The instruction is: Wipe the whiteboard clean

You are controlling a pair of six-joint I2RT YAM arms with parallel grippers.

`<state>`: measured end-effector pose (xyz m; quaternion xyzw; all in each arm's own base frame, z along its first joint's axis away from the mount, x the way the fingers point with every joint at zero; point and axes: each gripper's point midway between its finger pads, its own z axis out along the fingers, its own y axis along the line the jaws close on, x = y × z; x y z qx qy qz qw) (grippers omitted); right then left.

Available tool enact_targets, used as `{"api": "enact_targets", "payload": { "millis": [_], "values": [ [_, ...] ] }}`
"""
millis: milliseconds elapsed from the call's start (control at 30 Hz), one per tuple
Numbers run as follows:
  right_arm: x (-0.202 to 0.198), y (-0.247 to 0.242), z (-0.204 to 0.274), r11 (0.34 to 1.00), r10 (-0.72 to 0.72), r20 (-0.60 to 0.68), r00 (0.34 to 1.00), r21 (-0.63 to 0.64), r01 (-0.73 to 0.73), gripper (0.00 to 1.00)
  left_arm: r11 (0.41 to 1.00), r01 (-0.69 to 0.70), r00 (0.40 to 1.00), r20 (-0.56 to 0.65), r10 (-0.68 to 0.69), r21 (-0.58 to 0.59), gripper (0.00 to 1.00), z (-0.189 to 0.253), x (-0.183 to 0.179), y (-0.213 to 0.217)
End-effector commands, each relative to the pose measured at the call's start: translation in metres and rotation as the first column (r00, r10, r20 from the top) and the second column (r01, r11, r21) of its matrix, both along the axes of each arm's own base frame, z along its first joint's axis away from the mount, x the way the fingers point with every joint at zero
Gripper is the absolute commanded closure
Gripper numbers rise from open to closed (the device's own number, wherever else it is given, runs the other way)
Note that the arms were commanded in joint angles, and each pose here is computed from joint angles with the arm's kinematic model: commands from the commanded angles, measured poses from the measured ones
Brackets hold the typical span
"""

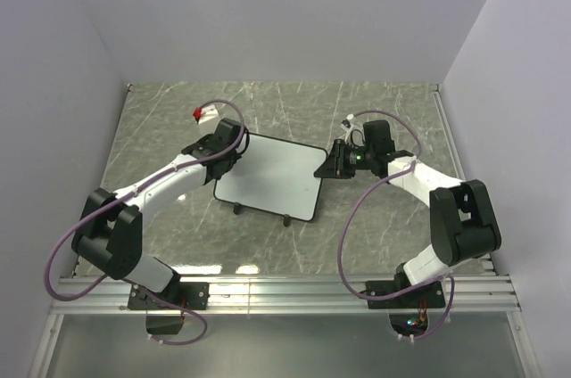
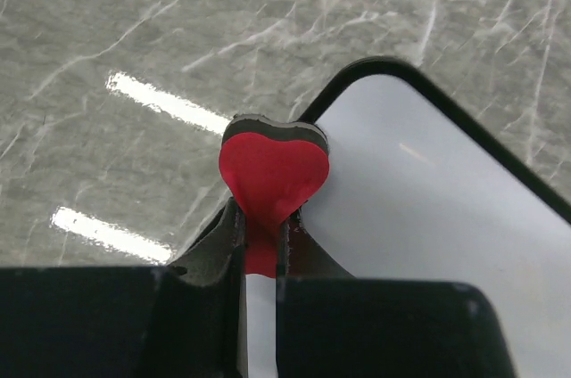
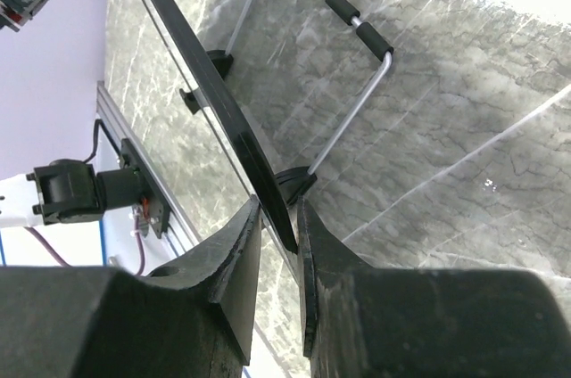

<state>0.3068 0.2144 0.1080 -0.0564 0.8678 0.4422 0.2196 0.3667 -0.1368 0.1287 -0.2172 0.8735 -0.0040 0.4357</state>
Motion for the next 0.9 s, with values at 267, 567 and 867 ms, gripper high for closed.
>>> {"api": "enact_targets", "payload": {
  "millis": [267,567,867],
  "values": [
    [0.002,-0.020,-0.021,0.989,-0.092,-0.037,0.995,-0.121,0.087,1.00,0.976,0.208,0.978,-0.003,-0.208,-0.058,1.00,-0.002,-0.025,-0.081],
    [0.002,-0.018,-0.020,0.989,-0.094,-0.046,0.995,-0.115,0.088,1.00,0.898,0.412,0.907,-0.027,-0.421,-0.157,1.00,-0.015,-0.061,-0.197],
    [0.002,-0.018,-0.018,0.989,-0.093,-0.035,0.995,-0.115,0.088,1.00,0.817,0.518,0.843,-0.013,-0.538,-0.254,1.00,-0.024,-0.089,-0.251]
  ]
}}
